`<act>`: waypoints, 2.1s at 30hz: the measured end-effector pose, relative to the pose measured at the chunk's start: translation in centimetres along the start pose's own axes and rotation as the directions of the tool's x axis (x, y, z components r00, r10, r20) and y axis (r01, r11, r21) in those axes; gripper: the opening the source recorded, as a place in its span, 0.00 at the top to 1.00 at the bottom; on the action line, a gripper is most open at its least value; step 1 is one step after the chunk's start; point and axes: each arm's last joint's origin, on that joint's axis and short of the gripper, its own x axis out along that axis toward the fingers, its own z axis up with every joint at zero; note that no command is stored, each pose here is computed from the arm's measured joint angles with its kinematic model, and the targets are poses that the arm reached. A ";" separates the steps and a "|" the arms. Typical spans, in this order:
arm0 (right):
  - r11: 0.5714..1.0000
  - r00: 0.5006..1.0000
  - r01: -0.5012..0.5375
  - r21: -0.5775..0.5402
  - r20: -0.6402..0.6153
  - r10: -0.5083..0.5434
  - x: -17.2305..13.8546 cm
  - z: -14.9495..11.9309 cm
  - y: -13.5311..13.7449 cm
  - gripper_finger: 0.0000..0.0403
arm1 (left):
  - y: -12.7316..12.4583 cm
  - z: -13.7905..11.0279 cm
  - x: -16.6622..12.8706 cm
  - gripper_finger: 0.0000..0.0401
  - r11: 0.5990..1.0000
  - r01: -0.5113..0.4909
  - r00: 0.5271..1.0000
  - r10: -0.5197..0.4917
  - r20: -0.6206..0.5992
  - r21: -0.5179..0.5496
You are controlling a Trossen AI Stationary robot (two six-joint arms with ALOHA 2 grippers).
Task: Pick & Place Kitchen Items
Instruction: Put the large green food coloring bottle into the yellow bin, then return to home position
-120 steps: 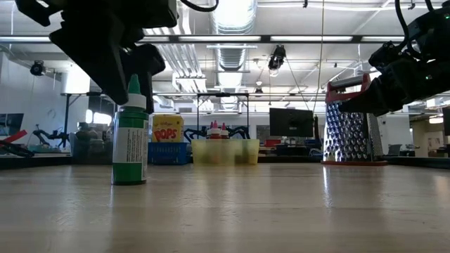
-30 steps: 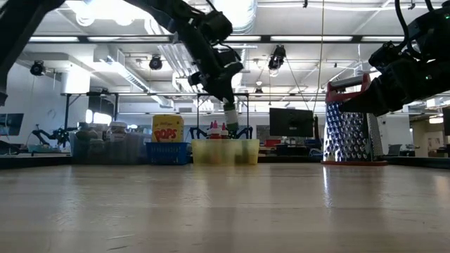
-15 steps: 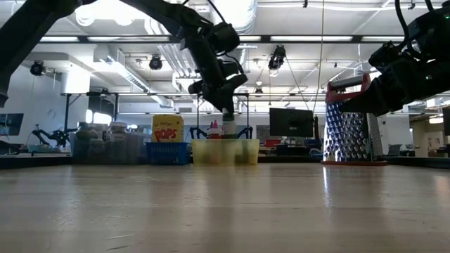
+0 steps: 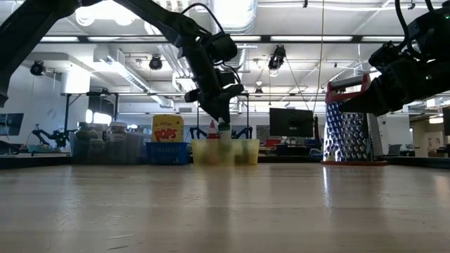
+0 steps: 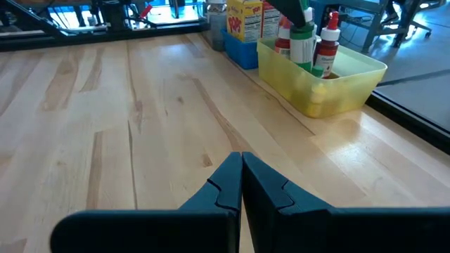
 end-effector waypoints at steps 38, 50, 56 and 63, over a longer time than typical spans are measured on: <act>1.000 1.000 0.000 0.000 0.000 0.000 0.0 0.0 0.0 0.98 | 0.9 -0.8 3.2 0.60 0.996 0.066 0.997 -0.063 -0.045 0.059; 1.000 1.000 0.000 0.000 0.000 0.000 0.0 0.0 0.0 0.98 | 0.9 -0.6 2.9 0.54 0.996 0.063 0.996 -0.059 -0.060 0.062; 1.000 1.000 0.000 0.000 0.000 0.000 0.0 0.0 0.0 0.98 | 0.9 -0.3 2.7 0.54 0.994 0.064 0.997 -0.059 -0.054 0.086; 1.000 1.000 0.000 0.000 0.000 0.000 0.0 0.0 0.0 0.98 | 0.9 1.5 0.5 0.54 0.992 0.025 0.998 -0.017 -0.068 0.122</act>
